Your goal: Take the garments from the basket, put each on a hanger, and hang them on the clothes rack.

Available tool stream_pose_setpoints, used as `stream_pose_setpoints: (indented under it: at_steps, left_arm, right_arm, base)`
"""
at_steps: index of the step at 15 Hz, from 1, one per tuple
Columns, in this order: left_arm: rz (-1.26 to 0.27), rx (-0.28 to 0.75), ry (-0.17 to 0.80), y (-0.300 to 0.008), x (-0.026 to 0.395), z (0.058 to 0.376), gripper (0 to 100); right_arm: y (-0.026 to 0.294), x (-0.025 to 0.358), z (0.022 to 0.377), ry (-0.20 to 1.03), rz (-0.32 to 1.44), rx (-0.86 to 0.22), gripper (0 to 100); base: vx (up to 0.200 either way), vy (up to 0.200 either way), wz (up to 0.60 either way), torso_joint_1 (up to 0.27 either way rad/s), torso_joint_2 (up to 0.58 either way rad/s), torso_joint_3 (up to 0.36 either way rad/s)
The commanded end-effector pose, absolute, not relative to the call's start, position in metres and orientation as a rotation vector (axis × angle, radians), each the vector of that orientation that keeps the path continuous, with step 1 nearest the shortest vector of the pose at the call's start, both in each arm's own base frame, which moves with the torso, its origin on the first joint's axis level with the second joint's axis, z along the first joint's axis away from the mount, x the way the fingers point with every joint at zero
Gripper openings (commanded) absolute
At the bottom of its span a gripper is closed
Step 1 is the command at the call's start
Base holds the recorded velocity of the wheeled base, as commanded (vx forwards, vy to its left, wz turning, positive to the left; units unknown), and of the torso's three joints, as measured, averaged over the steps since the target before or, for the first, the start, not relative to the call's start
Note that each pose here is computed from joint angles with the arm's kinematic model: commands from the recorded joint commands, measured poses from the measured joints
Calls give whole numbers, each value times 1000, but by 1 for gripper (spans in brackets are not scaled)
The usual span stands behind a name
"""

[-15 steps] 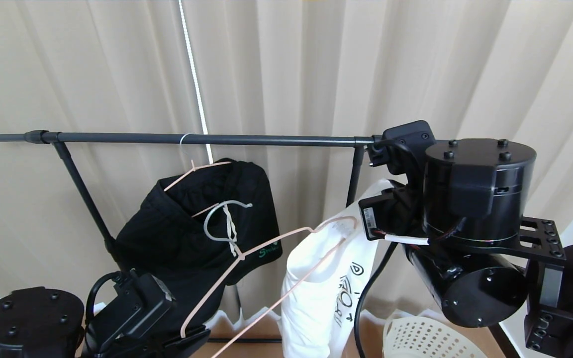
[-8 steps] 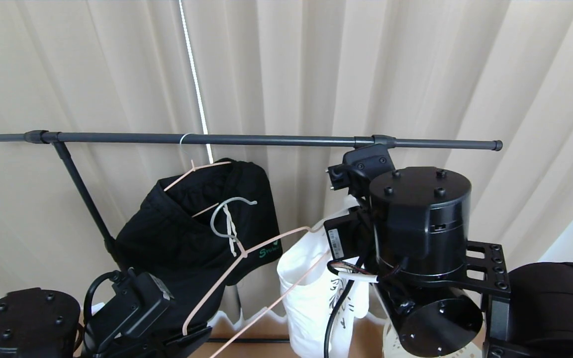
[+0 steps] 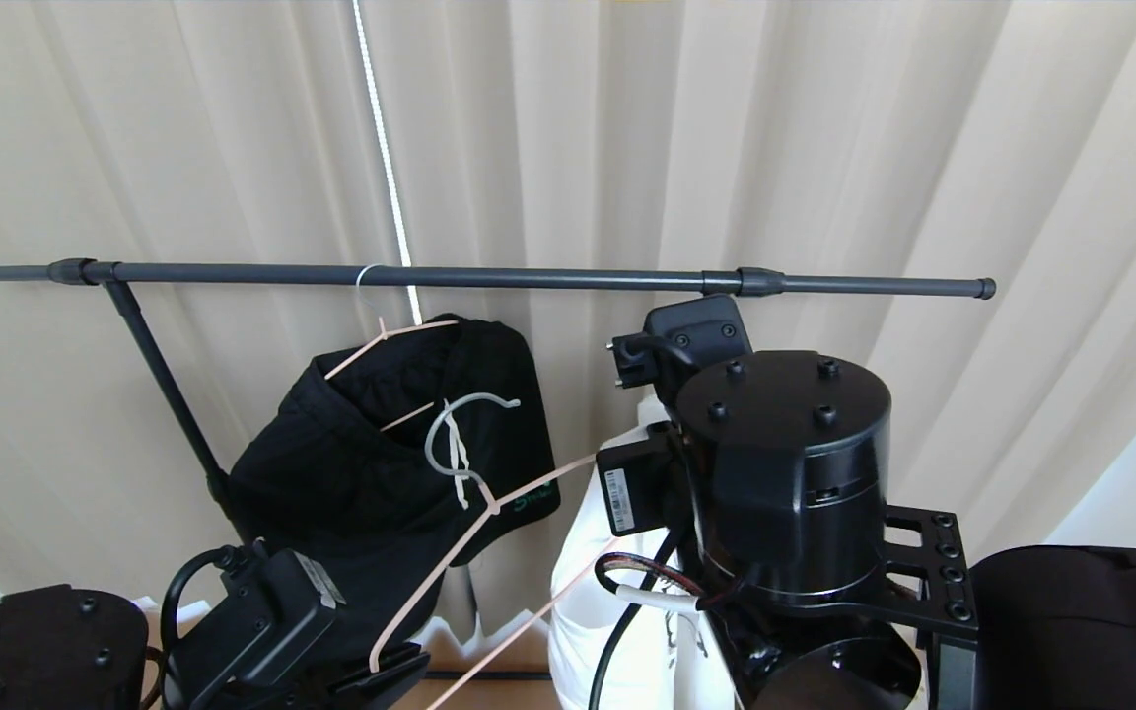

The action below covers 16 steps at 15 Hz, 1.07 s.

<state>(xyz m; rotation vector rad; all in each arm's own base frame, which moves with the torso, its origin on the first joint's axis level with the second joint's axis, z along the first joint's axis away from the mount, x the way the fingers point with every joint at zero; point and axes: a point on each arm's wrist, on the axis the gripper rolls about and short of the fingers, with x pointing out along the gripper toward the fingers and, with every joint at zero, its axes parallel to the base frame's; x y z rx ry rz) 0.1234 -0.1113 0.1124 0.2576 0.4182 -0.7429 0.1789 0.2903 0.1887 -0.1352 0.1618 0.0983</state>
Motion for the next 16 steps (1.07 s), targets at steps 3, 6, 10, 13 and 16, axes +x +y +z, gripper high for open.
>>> stream_pose_setpoints:
  at_steps: [3, 6, 10, 13, 16]
  left_arm:
    - [-750, 254, 412, -110, 121, 111, 0]
    - [-770, 249, 411, -110, 120, 111, 0]
    - [-793, 244, 398, -110, 116, 113, 0]
    - [-794, 230, 371, -109, 115, 118, 0]
    - [-794, 231, 368, -108, 114, 118, 0]
  right_arm:
    - [300, 179, 181, 172, 110, -136, 0]
    - [300, 182, 188, 160, 103, -113, 0]
    - [300, 188, 191, 151, 85, -70, 0]
    - [302, 189, 187, 158, 86, -80, 0]
    - [303, 189, 184, 161, 87, -84, 0]
  base:
    - [0, 0, 0, 0, 0, 0]
    - [0, 0, 0, 0, 0, 0]
    - [0, 0, 0, 0, 0, 0]
    - [0, 0, 0, 0, 0, 0]
    - [0, 0, 0, 0, 0, 0]
